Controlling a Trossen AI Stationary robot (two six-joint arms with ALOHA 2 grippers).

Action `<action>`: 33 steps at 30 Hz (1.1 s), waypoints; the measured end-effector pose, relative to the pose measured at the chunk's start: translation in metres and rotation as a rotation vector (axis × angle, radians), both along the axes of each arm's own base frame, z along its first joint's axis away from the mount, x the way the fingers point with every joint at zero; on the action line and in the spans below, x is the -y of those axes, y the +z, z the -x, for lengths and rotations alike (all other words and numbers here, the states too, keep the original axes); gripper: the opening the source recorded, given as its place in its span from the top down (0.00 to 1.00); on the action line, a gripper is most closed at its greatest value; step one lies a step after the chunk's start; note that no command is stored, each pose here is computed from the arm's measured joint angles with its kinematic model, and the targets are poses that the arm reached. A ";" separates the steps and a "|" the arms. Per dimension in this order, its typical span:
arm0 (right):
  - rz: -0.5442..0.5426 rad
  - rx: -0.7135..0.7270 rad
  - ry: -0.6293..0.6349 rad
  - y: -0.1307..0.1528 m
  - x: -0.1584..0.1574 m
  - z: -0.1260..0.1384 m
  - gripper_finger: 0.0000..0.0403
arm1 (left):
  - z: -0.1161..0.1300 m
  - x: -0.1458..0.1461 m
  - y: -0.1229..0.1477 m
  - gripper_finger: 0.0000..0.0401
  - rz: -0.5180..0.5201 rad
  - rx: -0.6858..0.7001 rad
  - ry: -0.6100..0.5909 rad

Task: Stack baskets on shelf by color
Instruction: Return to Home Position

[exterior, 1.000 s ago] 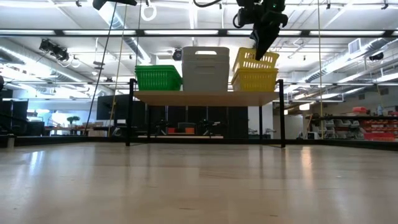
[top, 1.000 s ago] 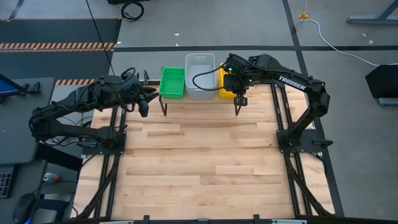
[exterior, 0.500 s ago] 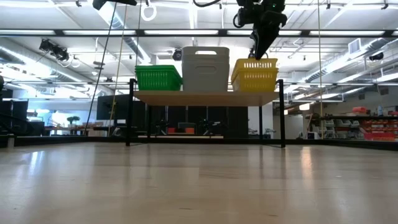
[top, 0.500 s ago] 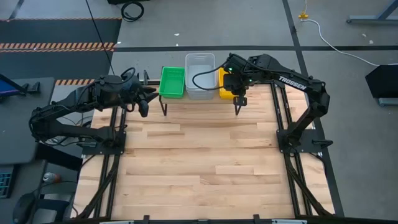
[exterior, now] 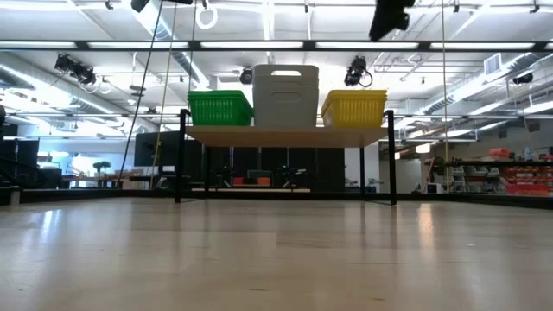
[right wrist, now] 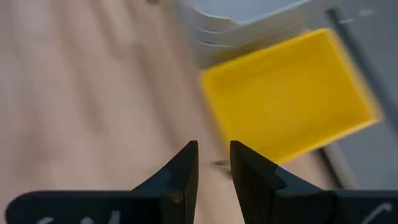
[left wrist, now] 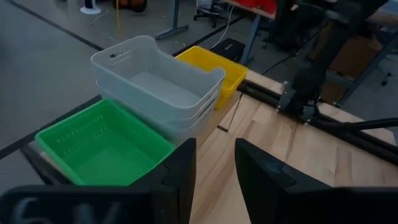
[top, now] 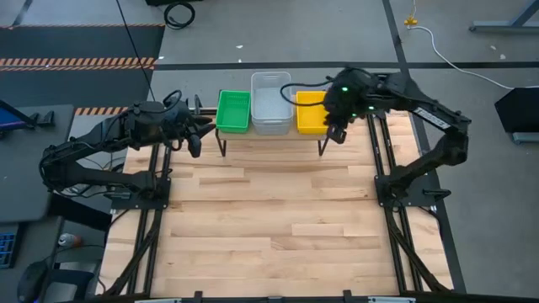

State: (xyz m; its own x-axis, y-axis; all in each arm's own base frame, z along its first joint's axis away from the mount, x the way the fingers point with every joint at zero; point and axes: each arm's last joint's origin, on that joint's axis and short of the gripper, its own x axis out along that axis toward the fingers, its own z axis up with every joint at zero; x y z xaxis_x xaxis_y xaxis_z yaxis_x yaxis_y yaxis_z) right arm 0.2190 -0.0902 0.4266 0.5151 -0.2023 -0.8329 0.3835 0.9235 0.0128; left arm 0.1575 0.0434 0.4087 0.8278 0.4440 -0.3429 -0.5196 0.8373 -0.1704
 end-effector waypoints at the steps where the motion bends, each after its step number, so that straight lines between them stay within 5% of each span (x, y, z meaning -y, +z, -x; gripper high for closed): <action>1: -0.045 0.034 -0.004 0.003 -0.004 0.004 0.75 | 0.000 0.000 0.001 0.71 0.002 0.009 -0.010; 5: -0.172 0.152 -0.016 0.015 -0.019 0.014 0.75 | -0.005 0.003 0.009 0.71 0.009 0.100 -0.133; 9: -0.146 0.272 -0.002 0.031 -0.033 0.025 0.76 | -0.015 0.006 0.022 0.71 -0.045 0.280 -0.241; 17: -0.119 0.439 -0.073 0.040 -0.050 0.060 0.81 | -0.010 0.011 -0.004 0.75 0.000 0.319 -0.200; 27: -0.274 0.748 -0.172 -0.026 -0.065 0.099 0.93 | 0.037 0.027 -0.042 0.97 0.086 0.508 -0.135; 33: -0.334 0.837 -0.283 -0.080 -0.070 0.124 0.98 | 0.069 0.030 -0.051 0.97 0.098 0.512 -0.079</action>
